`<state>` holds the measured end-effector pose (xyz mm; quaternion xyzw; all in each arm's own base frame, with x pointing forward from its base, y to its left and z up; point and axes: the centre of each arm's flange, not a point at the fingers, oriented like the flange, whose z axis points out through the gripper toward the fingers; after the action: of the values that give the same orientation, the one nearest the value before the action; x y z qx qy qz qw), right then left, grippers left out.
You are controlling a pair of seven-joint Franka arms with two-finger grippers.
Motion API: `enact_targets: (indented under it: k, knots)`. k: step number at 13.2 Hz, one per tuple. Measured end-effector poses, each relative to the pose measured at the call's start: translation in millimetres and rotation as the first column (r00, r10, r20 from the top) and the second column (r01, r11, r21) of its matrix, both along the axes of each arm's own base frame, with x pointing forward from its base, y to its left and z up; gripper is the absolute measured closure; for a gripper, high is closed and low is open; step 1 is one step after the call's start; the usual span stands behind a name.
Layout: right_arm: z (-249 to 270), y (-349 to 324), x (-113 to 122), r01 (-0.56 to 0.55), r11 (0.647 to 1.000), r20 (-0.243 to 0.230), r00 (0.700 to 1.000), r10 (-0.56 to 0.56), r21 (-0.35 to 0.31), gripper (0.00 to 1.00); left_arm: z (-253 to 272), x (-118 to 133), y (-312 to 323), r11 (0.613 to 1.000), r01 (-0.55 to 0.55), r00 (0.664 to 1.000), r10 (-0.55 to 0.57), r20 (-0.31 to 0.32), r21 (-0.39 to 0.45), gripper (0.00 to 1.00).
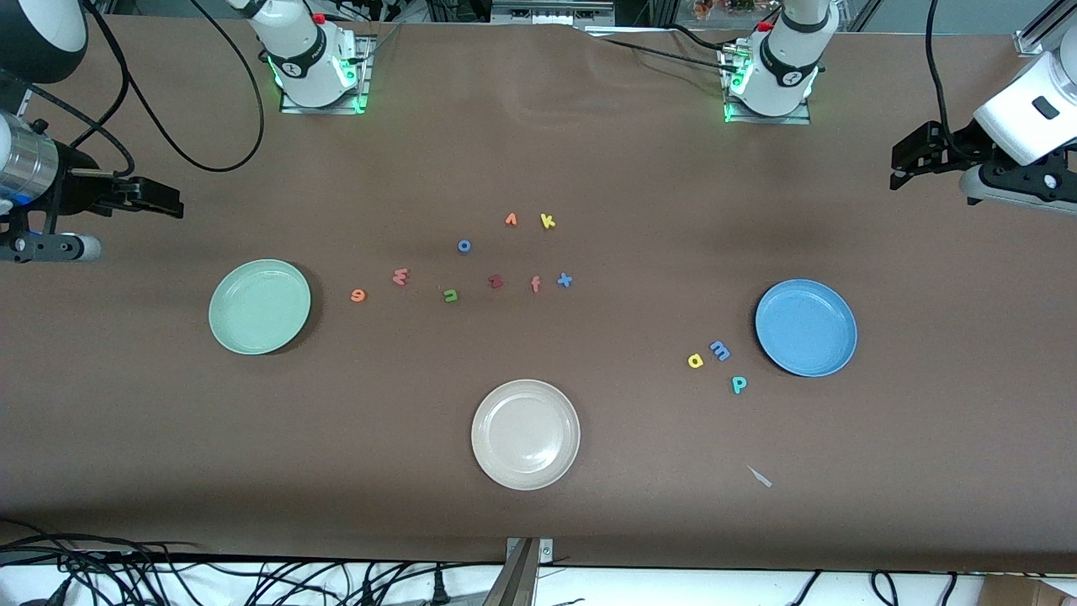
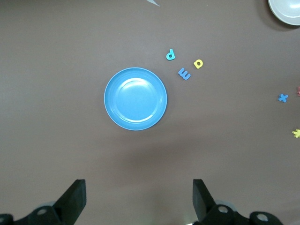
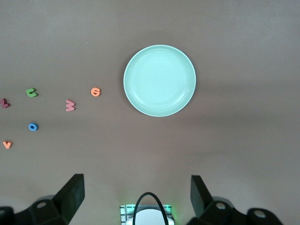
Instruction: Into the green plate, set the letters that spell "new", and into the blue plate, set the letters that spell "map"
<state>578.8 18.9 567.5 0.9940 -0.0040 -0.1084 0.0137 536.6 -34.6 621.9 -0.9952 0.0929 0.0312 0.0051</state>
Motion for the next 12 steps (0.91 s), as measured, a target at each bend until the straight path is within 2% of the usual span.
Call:
enact_targets:
  k: [7, 12]
  knots:
    - [-0.1, 0.0, 0.0, 0.0, 1.0, 0.0, 1.0, 0.0, 0.0, 0.0, -2.1, 1.6, 8.0, 0.988, -0.154, 0.988, 0.154, -0.001, 0.008, 0.0]
    - [-0.1, 0.0, 0.0, 0.0, 1.0, 0.0, 1.0, 0.0, 0.0, 0.0, -6.6, 3.6, 6.4, 0.984, -0.18, 0.984, 0.18, -0.011, 0.009, 0.0]
